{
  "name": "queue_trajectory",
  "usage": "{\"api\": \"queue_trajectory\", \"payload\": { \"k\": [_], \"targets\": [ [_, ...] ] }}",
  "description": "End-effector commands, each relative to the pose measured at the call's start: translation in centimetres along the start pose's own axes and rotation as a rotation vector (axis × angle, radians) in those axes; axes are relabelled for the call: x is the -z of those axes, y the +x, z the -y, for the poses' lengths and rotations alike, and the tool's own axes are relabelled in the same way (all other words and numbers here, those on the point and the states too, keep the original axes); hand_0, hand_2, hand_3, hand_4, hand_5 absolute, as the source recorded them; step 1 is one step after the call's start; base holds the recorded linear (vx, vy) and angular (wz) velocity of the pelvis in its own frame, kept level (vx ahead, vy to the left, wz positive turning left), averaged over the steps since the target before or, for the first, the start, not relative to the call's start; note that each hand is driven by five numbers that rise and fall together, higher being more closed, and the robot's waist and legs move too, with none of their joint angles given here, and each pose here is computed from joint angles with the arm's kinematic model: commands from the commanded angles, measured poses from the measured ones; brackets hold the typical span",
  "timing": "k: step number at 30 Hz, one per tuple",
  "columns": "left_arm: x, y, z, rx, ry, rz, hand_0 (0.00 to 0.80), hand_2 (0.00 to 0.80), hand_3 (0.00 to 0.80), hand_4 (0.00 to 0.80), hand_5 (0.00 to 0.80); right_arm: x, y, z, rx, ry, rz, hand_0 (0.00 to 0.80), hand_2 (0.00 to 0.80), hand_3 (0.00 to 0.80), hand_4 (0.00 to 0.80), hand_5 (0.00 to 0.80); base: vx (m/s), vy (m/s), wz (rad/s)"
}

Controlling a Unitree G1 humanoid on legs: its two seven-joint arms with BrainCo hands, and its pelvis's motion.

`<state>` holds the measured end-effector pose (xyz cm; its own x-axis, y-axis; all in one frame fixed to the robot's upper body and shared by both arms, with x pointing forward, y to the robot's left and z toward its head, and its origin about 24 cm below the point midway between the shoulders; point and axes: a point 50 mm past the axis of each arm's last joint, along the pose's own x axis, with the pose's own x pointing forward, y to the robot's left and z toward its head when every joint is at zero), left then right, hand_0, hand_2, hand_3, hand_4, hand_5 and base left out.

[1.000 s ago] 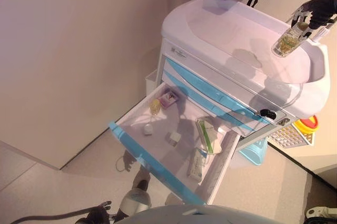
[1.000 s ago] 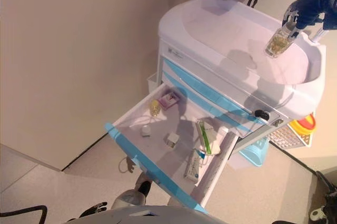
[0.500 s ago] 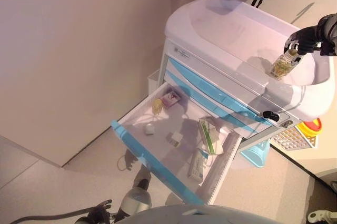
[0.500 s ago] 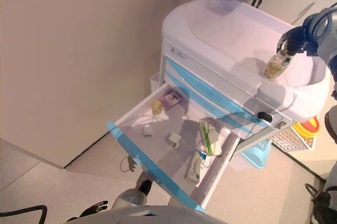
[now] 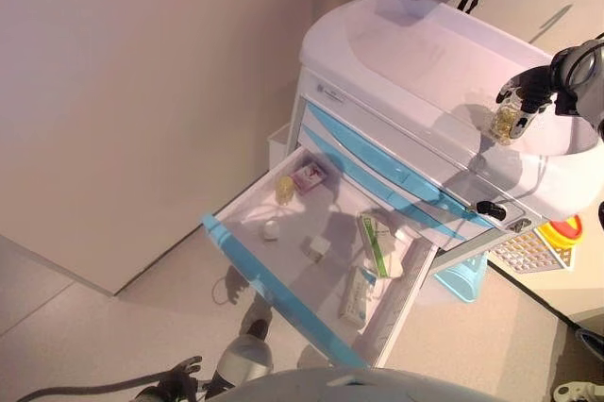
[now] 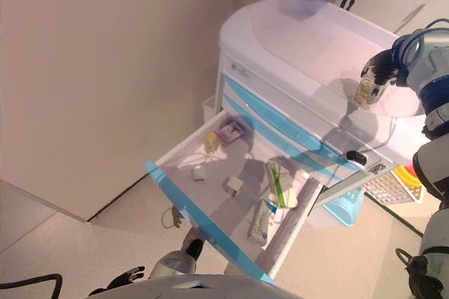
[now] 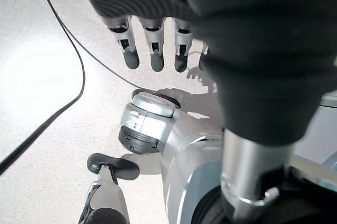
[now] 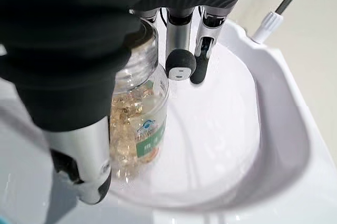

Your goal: Open the drawer and pick up the medicine

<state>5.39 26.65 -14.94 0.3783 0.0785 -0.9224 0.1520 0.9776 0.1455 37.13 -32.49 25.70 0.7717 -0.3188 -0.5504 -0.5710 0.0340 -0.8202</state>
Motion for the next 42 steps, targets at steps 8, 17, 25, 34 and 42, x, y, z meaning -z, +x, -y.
{"api": "queue_trajectory", "payload": {
  "k": [8, 17, 25, 34, 42],
  "targets": [
    [-0.8, 0.3, -1.9, -0.152, 0.011, -0.025, 0.0, 0.0, 0.0, 0.0, 0.0, 0.2, -2.4, 3.8, 0.193, 0.041, -0.017, 0.0, 0.0, 0.0, 0.0, 0.0, 0.0, 0.0, 0.0],
    [-0.6, 0.2, -2.1, -0.16, -0.001, -0.021, 0.0, 0.0, 0.0, 0.0, 0.0, 1.4, -5.3, 6.5, 0.298, 0.099, 0.009, 0.0, 0.0, 0.0, 0.0, 0.0, -0.011, -0.004, -0.01],
    [-0.6, 0.2, -2.1, -0.166, -0.021, -0.008, 0.0, 0.0, 0.0, 0.0, 0.0, 2.0, -8.5, 8.6, 0.354, 0.152, 0.084, 0.0, 0.0, 0.0, 0.0, 0.0, -0.039, -0.009, -0.08],
    [-0.6, 0.2, -1.8, -0.168, -0.031, -0.004, 0.0, 0.0, 0.0, 0.0, 0.0, 2.8, -11.0, 10.0, 0.41, 0.187, 0.114, 0.0, 0.0, 0.0, 0.0, 0.0, -0.039, -0.004, -0.06],
    [-0.4, 0.2, -1.8, -0.163, -0.017, -0.019, 0.0, 0.0, 0.0, 0.0, 0.0, 4.3, -13.9, 12.0, 0.645, 0.342, 0.092, 0.0, 0.0, 0.0, 0.0, 0.0, -0.038, -0.007, -0.05]
  ]
}}
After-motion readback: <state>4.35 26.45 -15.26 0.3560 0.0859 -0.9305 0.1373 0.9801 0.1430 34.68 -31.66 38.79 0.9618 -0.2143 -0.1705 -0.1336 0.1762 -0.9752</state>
